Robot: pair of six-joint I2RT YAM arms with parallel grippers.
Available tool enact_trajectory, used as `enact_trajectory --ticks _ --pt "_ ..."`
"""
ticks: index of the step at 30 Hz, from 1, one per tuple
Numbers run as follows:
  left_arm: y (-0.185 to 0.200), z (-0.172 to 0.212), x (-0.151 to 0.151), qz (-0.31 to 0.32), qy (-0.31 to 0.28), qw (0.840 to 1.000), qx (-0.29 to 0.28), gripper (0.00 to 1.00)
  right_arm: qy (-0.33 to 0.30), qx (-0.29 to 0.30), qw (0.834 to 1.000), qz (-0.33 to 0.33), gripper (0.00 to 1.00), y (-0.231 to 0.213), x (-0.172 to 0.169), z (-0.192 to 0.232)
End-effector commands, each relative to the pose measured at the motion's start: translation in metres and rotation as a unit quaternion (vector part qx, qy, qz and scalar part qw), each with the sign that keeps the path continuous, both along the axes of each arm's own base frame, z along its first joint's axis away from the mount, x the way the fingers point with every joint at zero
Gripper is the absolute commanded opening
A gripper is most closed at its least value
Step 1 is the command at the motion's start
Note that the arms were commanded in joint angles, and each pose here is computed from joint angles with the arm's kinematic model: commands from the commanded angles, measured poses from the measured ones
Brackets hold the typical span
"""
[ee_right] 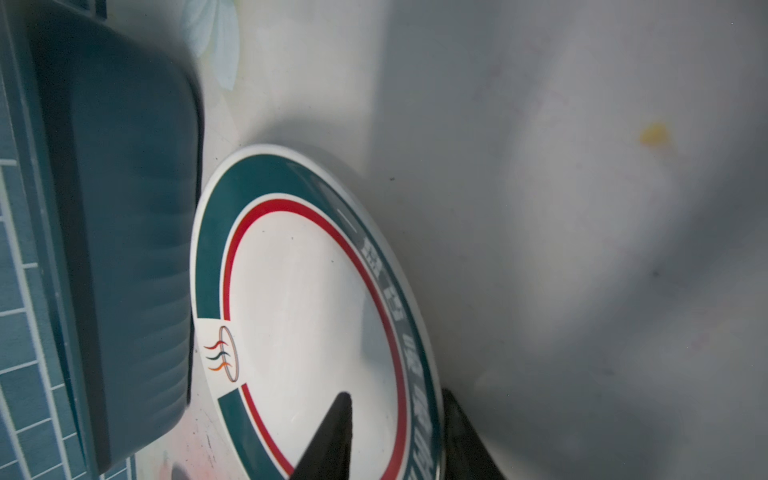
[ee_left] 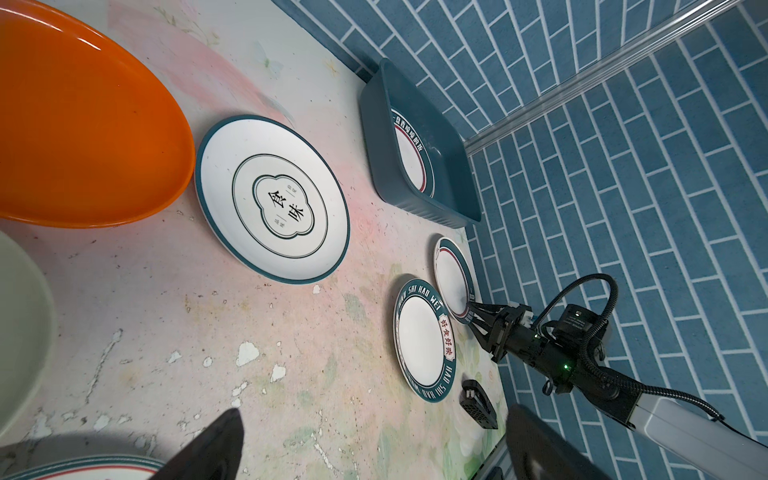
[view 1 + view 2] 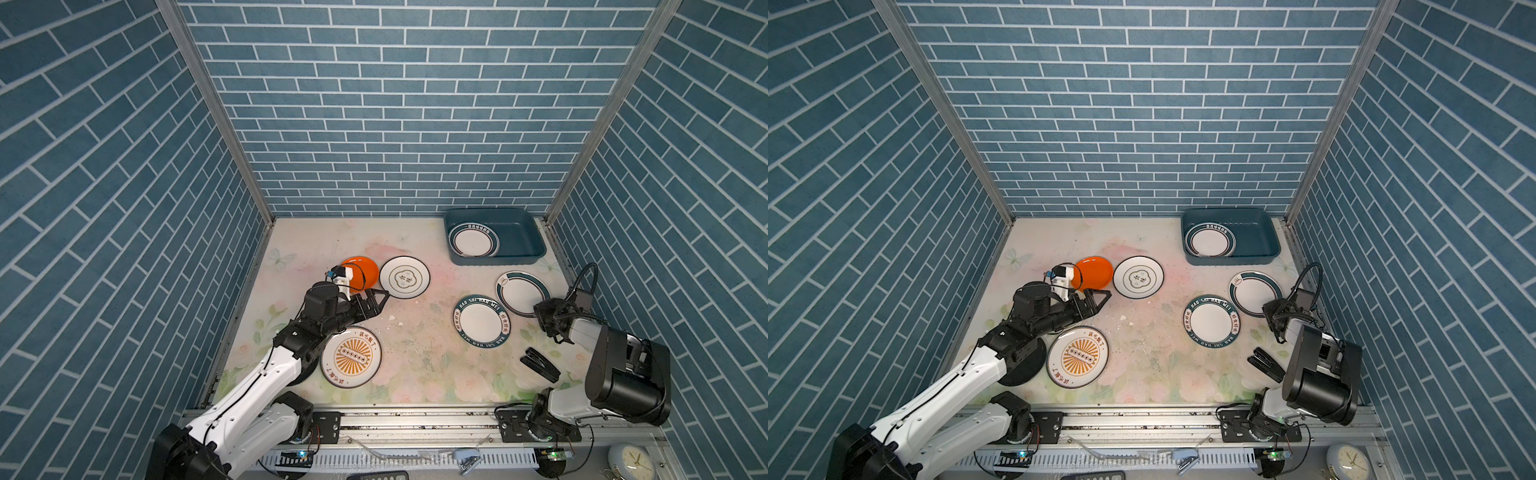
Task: Place the plates into the plastic bin on the countertop
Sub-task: 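Grasp the edge of the red-rimmed plate with steam logo using the right gripper, then lift the plate upright and carry it toward the teal bin with the right gripper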
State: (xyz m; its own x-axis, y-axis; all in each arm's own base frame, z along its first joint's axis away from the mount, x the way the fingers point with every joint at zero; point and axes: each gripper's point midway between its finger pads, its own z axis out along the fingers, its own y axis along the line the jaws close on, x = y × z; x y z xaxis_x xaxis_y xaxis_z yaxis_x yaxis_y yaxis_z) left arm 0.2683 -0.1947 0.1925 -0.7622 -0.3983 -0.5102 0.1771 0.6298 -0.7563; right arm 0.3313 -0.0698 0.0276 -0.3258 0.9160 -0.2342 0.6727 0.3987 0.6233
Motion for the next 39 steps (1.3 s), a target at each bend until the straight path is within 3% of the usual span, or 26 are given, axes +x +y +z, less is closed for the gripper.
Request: enact_trajectory --ticks 1,18,27,39 --pt "0.002 0.0 0.006 0.008 -0.002 1.0 0.005 1.0 0.027 0.016 0.999 -0.008 0.33 0.001 -0.007 -0.017" --pt "-0.003 0.002 0.018 0.008 -0.001 1.0 0.016 1.0 0.02 0.043 0.999 0.003 0.01 0.007 0.001 -0.024" --pt "-0.002 0.004 0.02 0.004 -0.004 0.999 0.037 1.0 0.011 0.053 0.999 0.007 0.0 0.014 -0.006 -0.011" --pt "-0.008 0.004 0.023 -0.011 -0.005 0.999 0.036 1.0 0.0 0.007 0.999 0.033 0.0 0.017 -0.029 0.029"
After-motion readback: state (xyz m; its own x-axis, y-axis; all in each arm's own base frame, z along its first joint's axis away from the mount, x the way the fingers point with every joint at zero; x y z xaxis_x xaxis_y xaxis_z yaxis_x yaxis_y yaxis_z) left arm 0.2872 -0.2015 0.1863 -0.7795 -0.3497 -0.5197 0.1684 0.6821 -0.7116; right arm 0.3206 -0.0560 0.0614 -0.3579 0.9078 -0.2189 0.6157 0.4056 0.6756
